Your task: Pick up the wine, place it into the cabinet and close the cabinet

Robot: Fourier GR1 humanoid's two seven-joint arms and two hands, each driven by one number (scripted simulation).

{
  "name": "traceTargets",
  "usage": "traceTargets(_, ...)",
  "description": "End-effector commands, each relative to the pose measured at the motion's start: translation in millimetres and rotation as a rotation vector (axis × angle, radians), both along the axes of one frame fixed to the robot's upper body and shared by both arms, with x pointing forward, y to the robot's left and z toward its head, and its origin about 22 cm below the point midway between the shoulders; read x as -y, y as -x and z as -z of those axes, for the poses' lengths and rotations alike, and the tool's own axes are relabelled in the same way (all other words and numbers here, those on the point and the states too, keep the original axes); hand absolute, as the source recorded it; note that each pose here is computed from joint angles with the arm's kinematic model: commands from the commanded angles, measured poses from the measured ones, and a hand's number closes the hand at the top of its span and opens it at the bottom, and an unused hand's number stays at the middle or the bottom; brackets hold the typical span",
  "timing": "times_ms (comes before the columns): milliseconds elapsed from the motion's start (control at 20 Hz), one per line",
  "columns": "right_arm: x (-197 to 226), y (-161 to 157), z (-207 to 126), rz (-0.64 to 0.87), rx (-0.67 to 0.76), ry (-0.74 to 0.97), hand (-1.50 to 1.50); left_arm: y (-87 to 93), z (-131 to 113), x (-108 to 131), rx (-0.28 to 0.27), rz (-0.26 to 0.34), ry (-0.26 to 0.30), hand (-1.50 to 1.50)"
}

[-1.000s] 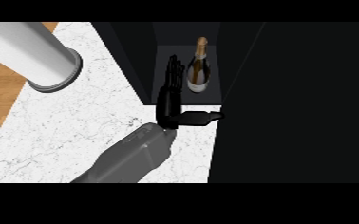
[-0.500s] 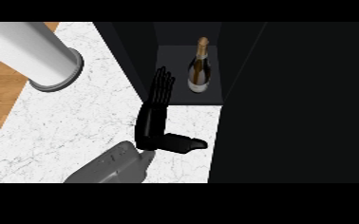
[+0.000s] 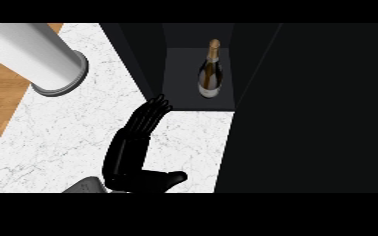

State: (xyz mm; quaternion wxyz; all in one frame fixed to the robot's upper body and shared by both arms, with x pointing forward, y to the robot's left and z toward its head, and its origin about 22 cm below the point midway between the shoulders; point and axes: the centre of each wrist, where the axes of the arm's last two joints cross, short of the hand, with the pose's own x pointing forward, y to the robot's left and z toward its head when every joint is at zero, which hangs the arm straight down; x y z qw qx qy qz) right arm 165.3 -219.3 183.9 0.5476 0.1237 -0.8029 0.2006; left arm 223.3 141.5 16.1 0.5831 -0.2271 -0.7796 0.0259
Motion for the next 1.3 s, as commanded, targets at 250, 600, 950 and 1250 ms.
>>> traceTargets(250, -9.2, 30.6, -2.8, -0.252, -0.065, 0.027, 1.5, 33.3, -26.1, -64.4, 0.004, 0.024, 0.002, 1.5)
traceTargets(600, -45.7, 42.8, -12.2, -0.369, -0.07, 0.009, 1.5, 61.0, -39.3, -115.0, -0.005, -0.002, 0.011, 1.5)
traceTargets(950, -99.5, 58.3, -17.0, -0.495, -0.096, 0.003, 1.5, 62.3, -36.1, -156.5, 0.002, -0.101, 0.064, -1.5)
traceTargets(1250, -142.2, 61.9, -8.1, -0.543, -0.139, 0.104, 1.5, 78.2, -35.8, -205.6, -0.019, -0.158, 0.025, -1.5)
